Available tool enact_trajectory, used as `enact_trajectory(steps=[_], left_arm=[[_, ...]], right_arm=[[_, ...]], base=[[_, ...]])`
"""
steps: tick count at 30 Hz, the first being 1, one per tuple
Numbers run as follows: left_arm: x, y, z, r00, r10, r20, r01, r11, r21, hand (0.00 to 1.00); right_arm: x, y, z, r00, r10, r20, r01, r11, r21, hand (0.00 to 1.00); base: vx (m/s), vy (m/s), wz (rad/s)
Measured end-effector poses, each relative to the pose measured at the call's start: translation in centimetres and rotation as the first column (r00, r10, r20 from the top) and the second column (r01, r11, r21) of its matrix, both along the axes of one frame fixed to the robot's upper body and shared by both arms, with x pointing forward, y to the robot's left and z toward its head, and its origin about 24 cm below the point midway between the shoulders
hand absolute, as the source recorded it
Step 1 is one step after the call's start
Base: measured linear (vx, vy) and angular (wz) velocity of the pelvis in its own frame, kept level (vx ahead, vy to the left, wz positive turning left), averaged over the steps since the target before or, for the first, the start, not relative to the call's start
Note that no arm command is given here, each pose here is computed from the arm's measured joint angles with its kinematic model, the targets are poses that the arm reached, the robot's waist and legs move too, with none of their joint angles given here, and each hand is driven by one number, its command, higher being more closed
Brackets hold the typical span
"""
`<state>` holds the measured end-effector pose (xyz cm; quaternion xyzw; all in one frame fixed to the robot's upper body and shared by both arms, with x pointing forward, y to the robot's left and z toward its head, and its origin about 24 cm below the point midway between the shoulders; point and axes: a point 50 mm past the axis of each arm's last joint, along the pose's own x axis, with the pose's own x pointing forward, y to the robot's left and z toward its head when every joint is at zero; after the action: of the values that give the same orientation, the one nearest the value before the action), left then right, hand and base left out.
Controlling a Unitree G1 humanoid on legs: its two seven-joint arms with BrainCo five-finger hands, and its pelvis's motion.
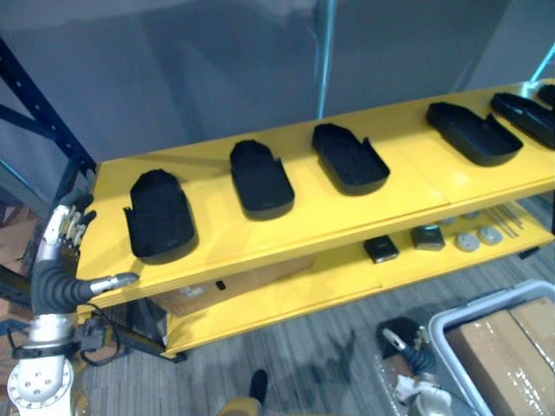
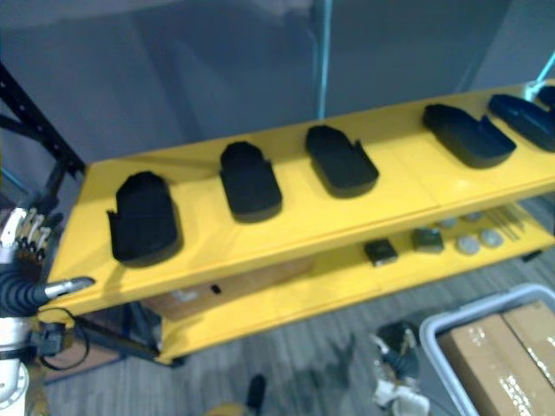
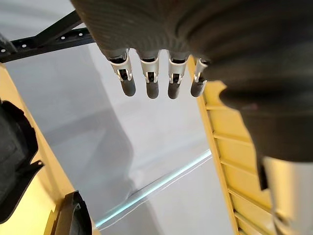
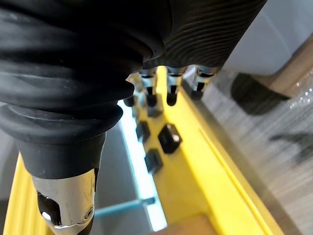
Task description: Walk over and take plastic housings, then place them on the shelf
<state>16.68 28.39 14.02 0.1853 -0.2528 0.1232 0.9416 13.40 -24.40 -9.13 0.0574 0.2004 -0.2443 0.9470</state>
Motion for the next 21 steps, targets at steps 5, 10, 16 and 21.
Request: enact_trajectory(steps=[5, 10, 16, 21], left_arm=[[1.3, -0.3, 0.2, 0.991, 0.137, -0.005, -0.136, 0.982, 0.128, 1.0], [2.0, -0.4, 0.1, 0.981, 0.179, -0.073, -0.146, 0.934, 0.326, 1.0], [2.4, -0.2, 0.4, 0.978, 0.148, -0.15, -0.073, 0.907, 0.416, 1.0], [2.9, -0.8, -0.1, 0.966, 0.133, -0.221, -0.006, 0.869, 0.495, 1.0]], right_arm=[[-0.6, -1.6, 0.9, 0.989, -0.134, 0.067, 0.132, 0.991, 0.035, 0.0], [-0.5, -2.8, 1.9, 0.973, -0.187, 0.134, 0.182, 0.982, 0.047, 0.0], [-0.3, -2.8, 2.1, 0.973, -0.174, 0.15, 0.167, 0.984, 0.06, 0.0], [-0.2, -2.7, 2.1, 0.975, -0.163, 0.151, 0.155, 0.986, 0.064, 0.0]], base=[[-0.01, 0.0, 0.03], [0.02, -0.007, 0.04], [0.03, 0.003, 0.06], [0.02, 0.022, 0.06]])
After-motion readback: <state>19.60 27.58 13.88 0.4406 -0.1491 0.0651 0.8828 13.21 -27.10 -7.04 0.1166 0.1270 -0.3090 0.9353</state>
